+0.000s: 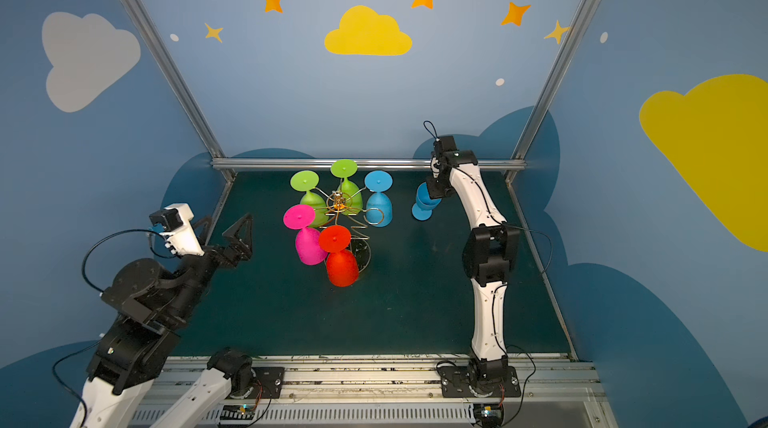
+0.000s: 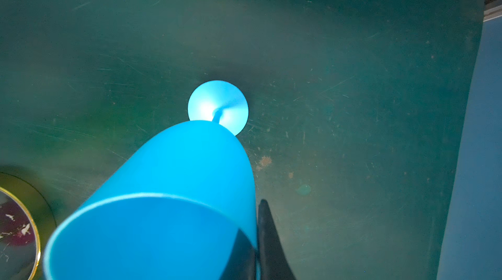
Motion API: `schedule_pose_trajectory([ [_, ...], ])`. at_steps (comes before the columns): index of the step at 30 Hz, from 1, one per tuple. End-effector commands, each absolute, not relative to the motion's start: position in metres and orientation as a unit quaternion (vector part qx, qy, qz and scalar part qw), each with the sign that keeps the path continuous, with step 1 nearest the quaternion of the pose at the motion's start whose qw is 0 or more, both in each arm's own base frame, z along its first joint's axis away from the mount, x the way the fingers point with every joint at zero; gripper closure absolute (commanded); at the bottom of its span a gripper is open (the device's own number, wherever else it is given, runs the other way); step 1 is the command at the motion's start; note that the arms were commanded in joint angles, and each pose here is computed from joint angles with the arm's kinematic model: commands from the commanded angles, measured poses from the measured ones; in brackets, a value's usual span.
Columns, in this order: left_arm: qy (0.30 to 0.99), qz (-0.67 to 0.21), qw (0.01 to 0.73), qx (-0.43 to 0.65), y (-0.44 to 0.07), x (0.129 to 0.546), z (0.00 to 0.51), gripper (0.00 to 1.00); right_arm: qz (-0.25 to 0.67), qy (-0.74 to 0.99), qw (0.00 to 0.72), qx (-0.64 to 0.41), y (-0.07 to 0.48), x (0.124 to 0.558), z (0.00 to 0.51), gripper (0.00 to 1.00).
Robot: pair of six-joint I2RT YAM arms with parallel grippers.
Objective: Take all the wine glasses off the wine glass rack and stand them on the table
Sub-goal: 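Set the blue glass upright on the table and open the right gripper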
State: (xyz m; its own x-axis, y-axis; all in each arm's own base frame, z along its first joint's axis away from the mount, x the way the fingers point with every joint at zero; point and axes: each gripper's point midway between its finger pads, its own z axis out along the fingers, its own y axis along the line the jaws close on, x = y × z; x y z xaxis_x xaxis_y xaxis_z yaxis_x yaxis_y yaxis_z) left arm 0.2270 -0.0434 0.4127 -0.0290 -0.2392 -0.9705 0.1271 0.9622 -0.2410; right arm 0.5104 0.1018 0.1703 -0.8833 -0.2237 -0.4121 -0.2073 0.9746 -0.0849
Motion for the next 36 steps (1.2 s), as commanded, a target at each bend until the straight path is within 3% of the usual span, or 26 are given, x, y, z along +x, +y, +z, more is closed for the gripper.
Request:
schedule_pose_trajectory([
  [1, 0.694, -0.124, 0.707, -0.046, -0.036, 0.219, 0.425, 0.01, -0.017, 0.970, 0.219, -0.108, 0.106, 0.514, 0.174, 0.96],
  [15, 0.692, -0.120, 0.710, -0.051, -0.031, 0.211, 0.427, 0.01, 0.018, 0.968, 0.230, -0.101, 0.116, 0.516, 0.185, 0.82],
  [21, 0.690, -0.121, 0.712, -0.054, -0.028, 0.206, 0.428, 0.01, 0.038, 0.967, 0.237, -0.086, 0.116, 0.516, 0.193, 0.70],
  [27, 0.690, -0.122, 0.711, -0.054, -0.028, 0.205, 0.426, 0.01, 0.042, 0.964, 0.255, -0.069, 0.111, 0.516, 0.208, 0.50],
  [36, 0.687, -0.126, 0.713, -0.057, -0.027, 0.202, 0.430, 0.01, 0.038, 0.956, 0.288, -0.053, 0.103, 0.514, 0.234, 0.43],
])
